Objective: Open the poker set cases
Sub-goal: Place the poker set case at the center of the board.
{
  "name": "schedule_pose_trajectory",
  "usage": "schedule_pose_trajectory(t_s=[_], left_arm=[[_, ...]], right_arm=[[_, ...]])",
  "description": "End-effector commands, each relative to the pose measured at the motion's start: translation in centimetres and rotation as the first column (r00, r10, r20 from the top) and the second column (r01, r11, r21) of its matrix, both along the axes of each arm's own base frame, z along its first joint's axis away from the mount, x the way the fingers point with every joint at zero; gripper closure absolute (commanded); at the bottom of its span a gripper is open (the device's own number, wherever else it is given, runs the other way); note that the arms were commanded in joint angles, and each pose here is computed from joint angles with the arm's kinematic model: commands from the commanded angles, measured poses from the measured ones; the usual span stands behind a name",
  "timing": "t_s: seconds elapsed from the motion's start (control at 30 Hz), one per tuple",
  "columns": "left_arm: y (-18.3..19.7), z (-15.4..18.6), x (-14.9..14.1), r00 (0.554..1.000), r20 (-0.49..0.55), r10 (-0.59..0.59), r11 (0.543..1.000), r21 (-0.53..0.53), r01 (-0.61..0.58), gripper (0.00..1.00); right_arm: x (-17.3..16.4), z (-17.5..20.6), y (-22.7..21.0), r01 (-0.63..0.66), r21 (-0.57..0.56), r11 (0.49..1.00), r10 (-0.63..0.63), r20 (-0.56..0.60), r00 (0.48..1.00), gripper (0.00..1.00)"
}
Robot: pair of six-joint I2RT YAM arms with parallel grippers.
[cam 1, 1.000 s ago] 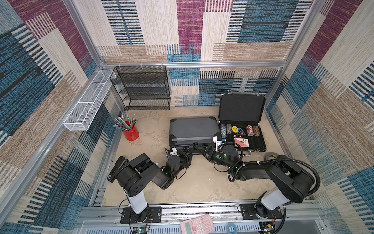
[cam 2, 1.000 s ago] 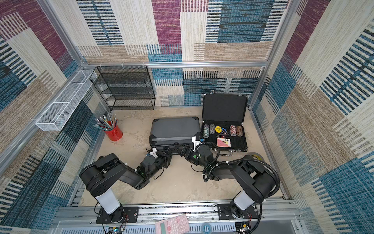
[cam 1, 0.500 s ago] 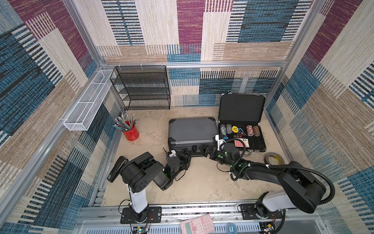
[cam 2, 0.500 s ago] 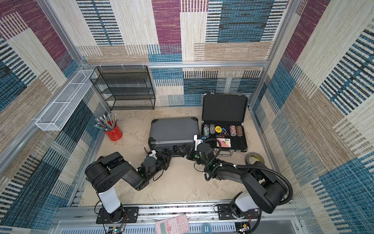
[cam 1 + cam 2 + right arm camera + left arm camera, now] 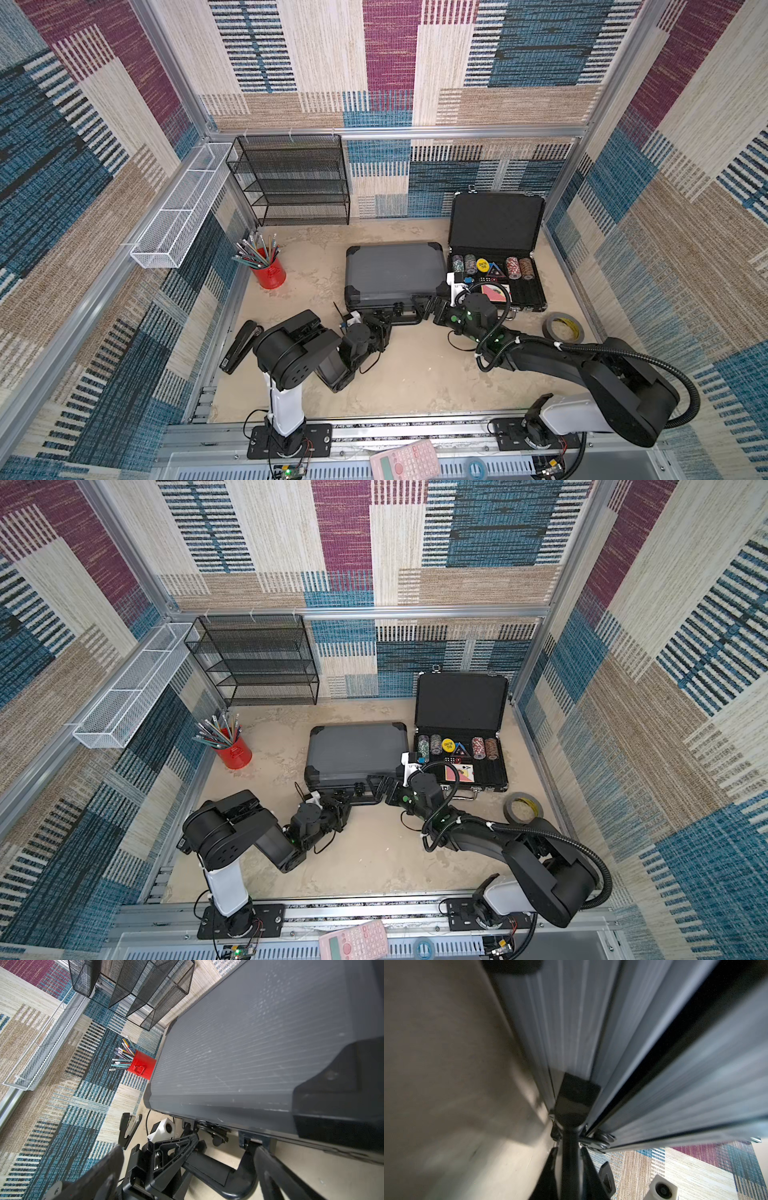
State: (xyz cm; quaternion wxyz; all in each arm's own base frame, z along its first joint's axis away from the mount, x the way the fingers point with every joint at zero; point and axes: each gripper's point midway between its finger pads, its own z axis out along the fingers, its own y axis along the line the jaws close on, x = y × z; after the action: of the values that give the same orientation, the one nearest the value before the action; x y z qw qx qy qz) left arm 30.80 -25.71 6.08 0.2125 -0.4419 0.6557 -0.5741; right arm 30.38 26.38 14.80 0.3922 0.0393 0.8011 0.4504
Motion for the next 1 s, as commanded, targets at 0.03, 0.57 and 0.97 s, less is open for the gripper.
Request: schedule_pose_trajectory(t_s=[0.03, 0.57, 0.97], left_arm=[[-0.3, 0.8, -0.1, 1.0, 0.014, -0.011, 0.999, -0.043, 0.011, 1.0], [-0.7, -0.7, -0.6, 0.998, -0.04, -0.039, 0.998, -0.048, 0.037, 0.84], [-0.4, -1.2, -1.4, 0.997, -0.065, -0.05, 0.998, -0.049, 0.047, 0.61]], right_arm=[[0.2, 0.2, -0.1, 0.008, -0.01, 1.0, -0.007, 0.023, 1.0, 0.01], [0.4, -0.4, -0.4, 0.009, -0.07, 0.997, -0.006, 0.044, 0.999, 0.01], [0.6, -0.3, -0.4, 0.007, -0.085, 0.996, -0.003, 0.051, 0.999, 0.01]])
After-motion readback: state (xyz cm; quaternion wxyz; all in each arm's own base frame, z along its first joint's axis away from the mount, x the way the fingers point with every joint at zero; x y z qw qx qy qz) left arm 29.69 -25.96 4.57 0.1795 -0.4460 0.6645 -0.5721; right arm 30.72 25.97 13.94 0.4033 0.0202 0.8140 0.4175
